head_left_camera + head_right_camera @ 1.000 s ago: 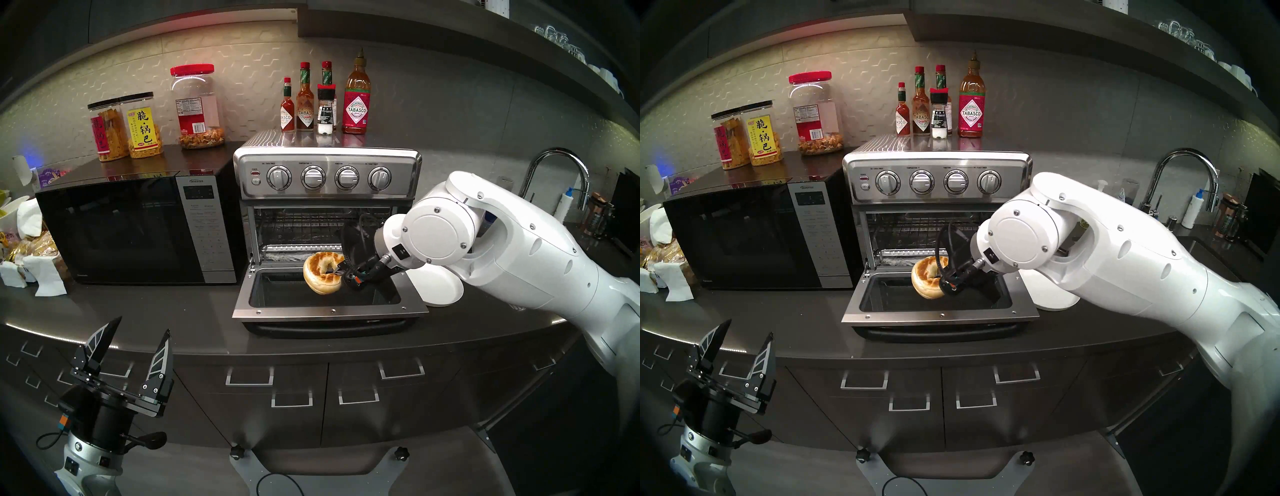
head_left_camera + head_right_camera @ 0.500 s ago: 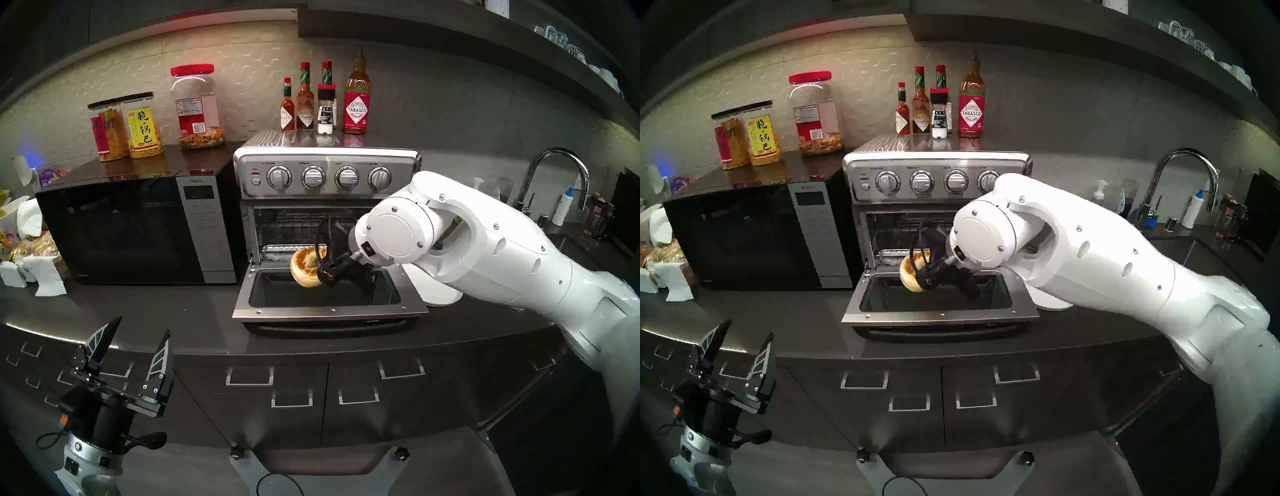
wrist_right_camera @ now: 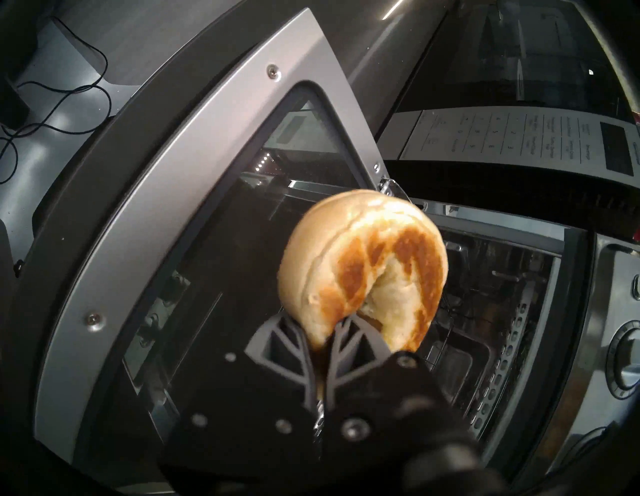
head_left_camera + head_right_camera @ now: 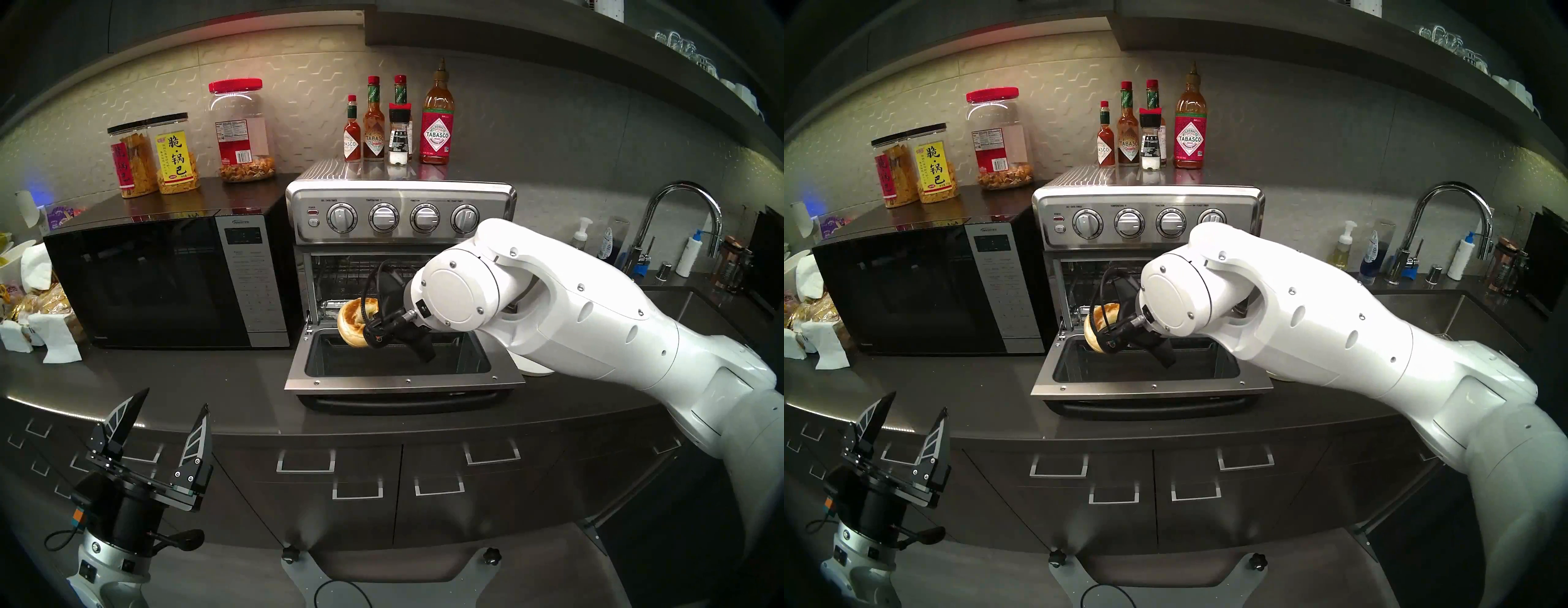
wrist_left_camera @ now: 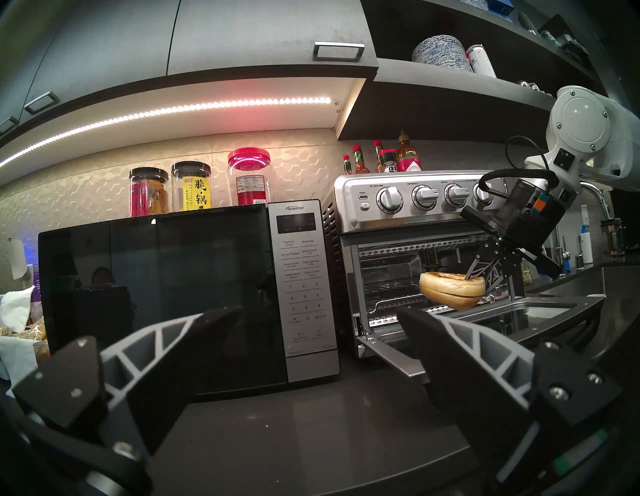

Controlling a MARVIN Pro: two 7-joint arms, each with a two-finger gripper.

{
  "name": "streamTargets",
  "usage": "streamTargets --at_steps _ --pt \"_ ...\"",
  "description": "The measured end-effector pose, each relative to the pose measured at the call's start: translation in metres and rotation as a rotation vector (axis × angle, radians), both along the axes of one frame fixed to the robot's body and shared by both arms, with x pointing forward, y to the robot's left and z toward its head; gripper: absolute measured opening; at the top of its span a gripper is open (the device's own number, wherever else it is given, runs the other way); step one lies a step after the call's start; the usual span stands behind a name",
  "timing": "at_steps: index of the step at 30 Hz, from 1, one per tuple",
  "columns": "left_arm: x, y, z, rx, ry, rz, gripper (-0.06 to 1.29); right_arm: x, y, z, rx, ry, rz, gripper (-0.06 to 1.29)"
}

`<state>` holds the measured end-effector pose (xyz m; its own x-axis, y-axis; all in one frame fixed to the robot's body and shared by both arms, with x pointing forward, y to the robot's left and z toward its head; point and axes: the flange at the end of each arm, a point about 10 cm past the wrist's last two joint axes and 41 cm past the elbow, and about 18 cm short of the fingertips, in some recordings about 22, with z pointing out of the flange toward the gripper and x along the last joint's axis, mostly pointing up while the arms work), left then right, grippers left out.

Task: Open the oven and place the bagel inside on the rack

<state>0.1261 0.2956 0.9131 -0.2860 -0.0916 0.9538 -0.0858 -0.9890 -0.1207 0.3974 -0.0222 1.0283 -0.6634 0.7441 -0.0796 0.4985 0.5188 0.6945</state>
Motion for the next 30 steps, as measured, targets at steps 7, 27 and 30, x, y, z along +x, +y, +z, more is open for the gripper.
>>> streamTargets --at_steps 7,27,30 --pt "0.000 0.000 0.000 0.000 0.000 0.000 1.27 0.004 0.005 -0.005 0.016 0.001 -0.026 0.00" --pt "0.000 0.000 0.000 0.000 0.000 0.000 1.27 0.031 0.008 -0.006 0.045 -0.020 -0.092 0.00" --pt "0.000 0.000 0.000 0.000 0.000 0.000 1.27 0.034 0.008 -0.006 0.051 -0.024 -0.099 0.00"
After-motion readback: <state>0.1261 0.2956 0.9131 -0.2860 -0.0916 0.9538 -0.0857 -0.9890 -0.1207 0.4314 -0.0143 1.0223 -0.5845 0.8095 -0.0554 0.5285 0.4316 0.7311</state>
